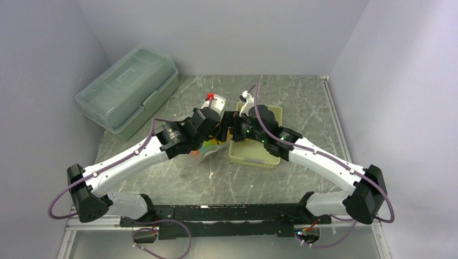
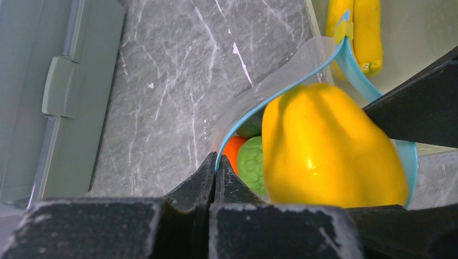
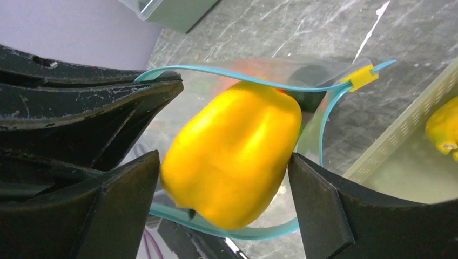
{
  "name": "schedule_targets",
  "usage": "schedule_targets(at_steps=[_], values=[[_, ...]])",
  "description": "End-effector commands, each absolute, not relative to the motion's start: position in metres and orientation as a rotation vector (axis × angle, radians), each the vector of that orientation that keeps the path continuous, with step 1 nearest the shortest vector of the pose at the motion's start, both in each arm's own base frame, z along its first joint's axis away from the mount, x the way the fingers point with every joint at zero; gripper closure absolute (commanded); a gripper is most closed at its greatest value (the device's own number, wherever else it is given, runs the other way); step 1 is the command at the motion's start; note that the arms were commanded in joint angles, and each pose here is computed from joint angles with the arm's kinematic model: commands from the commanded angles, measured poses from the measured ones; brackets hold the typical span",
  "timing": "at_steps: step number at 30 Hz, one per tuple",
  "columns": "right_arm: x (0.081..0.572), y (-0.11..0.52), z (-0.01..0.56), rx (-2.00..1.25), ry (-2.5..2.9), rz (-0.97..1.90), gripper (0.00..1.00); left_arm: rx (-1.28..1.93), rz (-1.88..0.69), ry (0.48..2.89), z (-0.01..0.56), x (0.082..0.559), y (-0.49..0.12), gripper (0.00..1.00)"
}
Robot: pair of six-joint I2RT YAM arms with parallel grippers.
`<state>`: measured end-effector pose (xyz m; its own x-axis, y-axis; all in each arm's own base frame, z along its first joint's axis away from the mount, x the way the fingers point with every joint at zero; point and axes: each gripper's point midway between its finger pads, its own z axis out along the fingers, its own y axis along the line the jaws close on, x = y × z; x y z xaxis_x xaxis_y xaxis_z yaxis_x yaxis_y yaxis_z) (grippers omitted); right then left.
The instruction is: Place the food in the zip-top bag and seal the zipper
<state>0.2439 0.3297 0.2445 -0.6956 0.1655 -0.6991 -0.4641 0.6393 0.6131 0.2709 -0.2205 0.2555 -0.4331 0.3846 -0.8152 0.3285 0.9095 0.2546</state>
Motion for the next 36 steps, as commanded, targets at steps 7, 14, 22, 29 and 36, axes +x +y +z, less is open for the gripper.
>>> schedule_targets(at_steps=[7, 14, 22, 29, 36], values=[[0.252, 0.326, 0.279, -0.204, 1.999, 1.045, 0.0, 0.457, 0.01, 2.012, 0.279, 0.272, -0.224, 1.0], [0.248, 0.314, 0.288, -0.197, 1.966, 1.023, 0.0, 0.462, 0.022, 2.02, 0.276, 0.272, -0.223, 1.0], [0.245, 0.278, 0.297, -0.152, 1.922, 0.903, 0.0, 0.462, 0.038, 2.021, 0.275, 0.274, -0.223, 1.0], [0.243, 0.245, 0.292, -0.084, 1.906, 0.789, 0.0, 0.465, 0.045, 2.023, 0.274, 0.275, -0.223, 1.0], [0.245, 0.219, 0.275, -0.054, 1.939, 0.638, 0.0, 0.469, 0.051, 2.016, 0.277, 0.275, -0.222, 1.0]])
